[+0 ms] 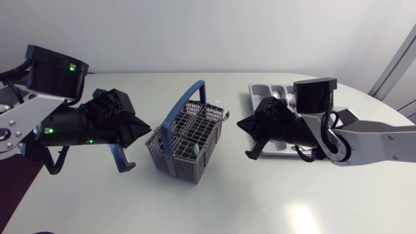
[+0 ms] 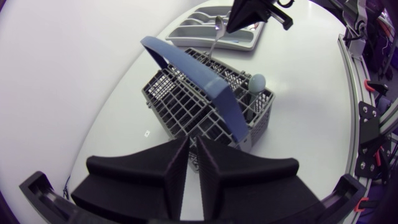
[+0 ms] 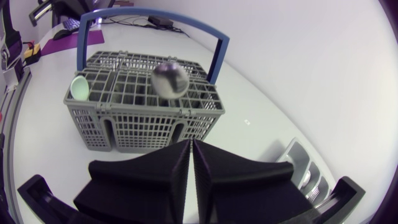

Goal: Unload the cutlery basket into the drawer organizer.

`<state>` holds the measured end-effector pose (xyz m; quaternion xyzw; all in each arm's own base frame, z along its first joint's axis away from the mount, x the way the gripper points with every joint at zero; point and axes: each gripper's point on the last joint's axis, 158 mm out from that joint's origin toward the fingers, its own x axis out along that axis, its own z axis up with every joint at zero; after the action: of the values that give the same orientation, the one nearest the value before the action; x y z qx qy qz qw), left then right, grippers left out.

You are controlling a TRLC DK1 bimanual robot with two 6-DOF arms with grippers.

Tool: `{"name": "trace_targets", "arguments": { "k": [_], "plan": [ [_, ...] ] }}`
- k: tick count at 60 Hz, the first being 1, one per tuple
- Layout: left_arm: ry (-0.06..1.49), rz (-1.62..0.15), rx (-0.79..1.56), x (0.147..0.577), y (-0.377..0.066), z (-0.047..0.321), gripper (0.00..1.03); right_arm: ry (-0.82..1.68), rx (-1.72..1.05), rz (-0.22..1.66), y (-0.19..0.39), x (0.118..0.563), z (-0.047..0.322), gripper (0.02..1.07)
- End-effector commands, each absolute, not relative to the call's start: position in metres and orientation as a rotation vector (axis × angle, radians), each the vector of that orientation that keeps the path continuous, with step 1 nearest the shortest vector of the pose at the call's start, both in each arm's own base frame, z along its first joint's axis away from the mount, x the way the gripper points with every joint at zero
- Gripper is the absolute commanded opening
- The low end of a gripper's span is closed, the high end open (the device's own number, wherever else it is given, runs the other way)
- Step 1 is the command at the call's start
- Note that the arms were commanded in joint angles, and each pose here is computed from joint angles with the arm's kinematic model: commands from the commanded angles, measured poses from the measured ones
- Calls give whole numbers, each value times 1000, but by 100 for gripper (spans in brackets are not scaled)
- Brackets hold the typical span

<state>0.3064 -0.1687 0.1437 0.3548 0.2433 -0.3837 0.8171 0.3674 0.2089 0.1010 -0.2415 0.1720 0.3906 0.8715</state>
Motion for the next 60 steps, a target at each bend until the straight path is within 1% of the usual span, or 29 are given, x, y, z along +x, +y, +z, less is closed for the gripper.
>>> {"name": "trace_targets", "arguments": {
  "k": [1,2,5,6,9,12,19,27,30,39,47,60],
  "plan": [
    [511,-833,756,293,-177,143,7,327,-471,810,214,378,120,28],
    [508,-830,761,292,-177,144,7,321,-472,813,216,377,122,37],
    [503,-831,760,290,-180,147,7,315,-477,824,220,375,125,57],
    [501,-830,758,290,-180,149,7,319,-477,828,221,374,125,60],
    [500,-828,756,290,-180,151,7,323,-499,849,226,368,126,65],
    [498,-826,755,290,-180,153,7,301,-530,863,227,362,131,67],
    [494,-815,754,290,-176,158,7,285,-666,907,225,350,136,76],
    [490,-823,766,286,-175,157,7,256,-813,946,219,341,149,77],
    [490,-825,768,286,-176,157,7,242,-871,963,219,337,153,81],
    [487,-840,776,283,-179,155,7,206,-1054,1012,225,332,163,81],
    [487,-853,783,282,-182,154,7,148,-1239,1023,236,330,163,81],
    [486,-876,803,278,-184,150,8,135,-1504,1072,234,333,149,81]
  ]
}}
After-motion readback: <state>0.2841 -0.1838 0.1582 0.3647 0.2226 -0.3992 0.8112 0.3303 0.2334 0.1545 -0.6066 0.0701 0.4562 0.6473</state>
